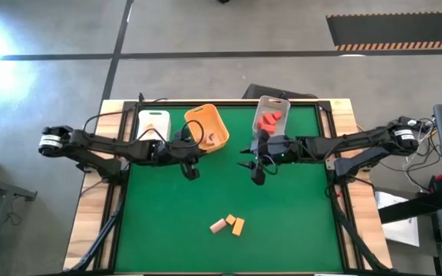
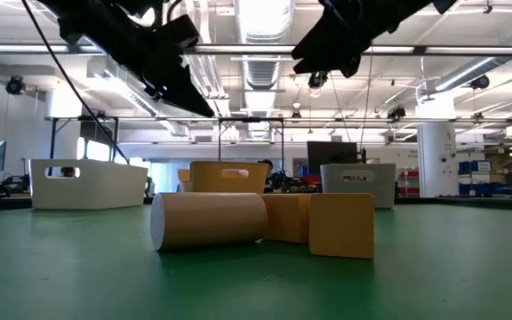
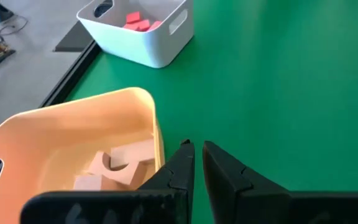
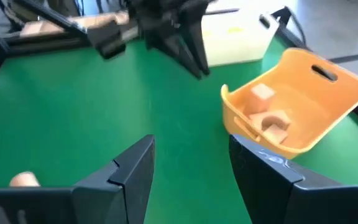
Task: Sort & place blocks by color
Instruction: Put the brown block into the yellow bin
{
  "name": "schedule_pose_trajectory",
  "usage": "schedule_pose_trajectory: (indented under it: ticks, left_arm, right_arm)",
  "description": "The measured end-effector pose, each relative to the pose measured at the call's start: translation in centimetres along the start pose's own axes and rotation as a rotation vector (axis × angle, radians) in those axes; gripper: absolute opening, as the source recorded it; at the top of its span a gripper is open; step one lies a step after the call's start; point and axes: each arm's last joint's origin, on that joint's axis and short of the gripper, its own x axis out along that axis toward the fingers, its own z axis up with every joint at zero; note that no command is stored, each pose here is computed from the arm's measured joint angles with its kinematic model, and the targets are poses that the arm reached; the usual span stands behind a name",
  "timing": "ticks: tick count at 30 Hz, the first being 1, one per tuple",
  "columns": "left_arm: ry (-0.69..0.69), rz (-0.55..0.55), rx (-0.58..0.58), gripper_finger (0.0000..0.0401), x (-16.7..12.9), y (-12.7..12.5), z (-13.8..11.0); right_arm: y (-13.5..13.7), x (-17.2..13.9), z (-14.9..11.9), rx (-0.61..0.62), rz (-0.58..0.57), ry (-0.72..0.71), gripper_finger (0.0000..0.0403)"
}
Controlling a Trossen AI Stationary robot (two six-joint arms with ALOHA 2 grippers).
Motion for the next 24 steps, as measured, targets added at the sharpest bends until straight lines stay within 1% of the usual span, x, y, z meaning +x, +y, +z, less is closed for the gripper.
schedule_pose_trajectory:
  ticks: [8,16,19,24]
  left_arm:
    - [-0.007,-0.024,0.012,0.0015,-0.2,-0.6,0.0]
    - [-0.013,-0.046,0.024,0.0015,-0.5,-1.3,0.0]
    - [-0.021,-0.062,0.004,0.0015,-0.7,-1.7,0.2]
    - [-0.033,-0.165,-0.022,0.0015,-1.4,-3.1,0.4]
  right_arm:
    - [1.0,1.2,-0.8,0.028,0.022,0.034,0.0194]
    - [2.0,1.4,-1.2,0.037,0.048,0.051,0.0194]
    - [3.1,1.5,-1.6,0.042,0.079,0.07,0.0194]
    - [6.1,2.1,-2.9,0.049,0.148,0.129,0.0194]
